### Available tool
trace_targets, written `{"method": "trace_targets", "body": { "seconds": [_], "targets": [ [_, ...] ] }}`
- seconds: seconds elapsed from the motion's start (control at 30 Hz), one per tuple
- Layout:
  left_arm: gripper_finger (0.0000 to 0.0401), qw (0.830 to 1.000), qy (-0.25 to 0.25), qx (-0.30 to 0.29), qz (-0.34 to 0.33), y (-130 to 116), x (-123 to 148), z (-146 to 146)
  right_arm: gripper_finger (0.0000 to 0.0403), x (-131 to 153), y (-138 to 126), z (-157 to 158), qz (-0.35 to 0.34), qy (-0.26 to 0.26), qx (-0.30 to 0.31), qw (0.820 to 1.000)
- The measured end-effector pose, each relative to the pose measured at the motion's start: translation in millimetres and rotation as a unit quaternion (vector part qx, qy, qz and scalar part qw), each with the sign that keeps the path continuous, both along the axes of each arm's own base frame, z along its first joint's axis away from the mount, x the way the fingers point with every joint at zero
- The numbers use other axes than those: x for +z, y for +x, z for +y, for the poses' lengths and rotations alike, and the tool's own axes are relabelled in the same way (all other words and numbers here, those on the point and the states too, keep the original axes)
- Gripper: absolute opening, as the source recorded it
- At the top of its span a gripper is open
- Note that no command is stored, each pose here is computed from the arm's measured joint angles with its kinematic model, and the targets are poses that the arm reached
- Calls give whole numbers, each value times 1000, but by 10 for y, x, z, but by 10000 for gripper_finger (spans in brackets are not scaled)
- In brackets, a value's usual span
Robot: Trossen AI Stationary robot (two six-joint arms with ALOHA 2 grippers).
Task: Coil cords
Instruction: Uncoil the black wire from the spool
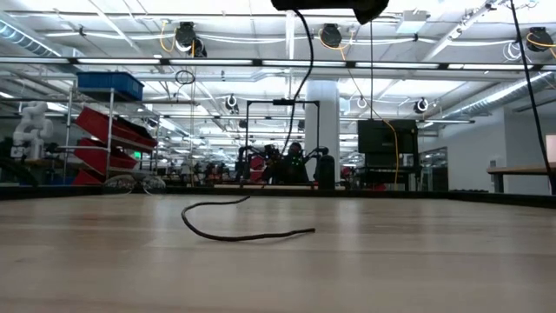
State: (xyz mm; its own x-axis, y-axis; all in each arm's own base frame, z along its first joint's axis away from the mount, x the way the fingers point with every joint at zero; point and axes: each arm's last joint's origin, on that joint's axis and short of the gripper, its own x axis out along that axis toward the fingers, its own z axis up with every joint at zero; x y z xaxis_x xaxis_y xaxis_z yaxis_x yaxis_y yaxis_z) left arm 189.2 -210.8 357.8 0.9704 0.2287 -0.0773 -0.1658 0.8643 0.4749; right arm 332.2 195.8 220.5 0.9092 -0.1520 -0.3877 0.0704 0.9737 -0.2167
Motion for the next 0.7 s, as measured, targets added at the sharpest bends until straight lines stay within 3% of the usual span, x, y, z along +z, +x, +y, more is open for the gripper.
{"method": "trace_targets", "body": {
  "seconds": [0.3, 0.53, 0.7],
  "targets": [
    [1, 999, -32, 0, -5, -19, -4, 1, 10, -20, -38, 16, 24, 31, 15, 999],
    [1, 999, -44, -3, 10, -5, -58, 21, 43, -53, -46, 49, 64, 109, 79, 989],
    [1, 998, -52, -34, 19, 27, -63, 25, 67, 49, 38, 2, -1, 98, 52, 994]
  ]
}}
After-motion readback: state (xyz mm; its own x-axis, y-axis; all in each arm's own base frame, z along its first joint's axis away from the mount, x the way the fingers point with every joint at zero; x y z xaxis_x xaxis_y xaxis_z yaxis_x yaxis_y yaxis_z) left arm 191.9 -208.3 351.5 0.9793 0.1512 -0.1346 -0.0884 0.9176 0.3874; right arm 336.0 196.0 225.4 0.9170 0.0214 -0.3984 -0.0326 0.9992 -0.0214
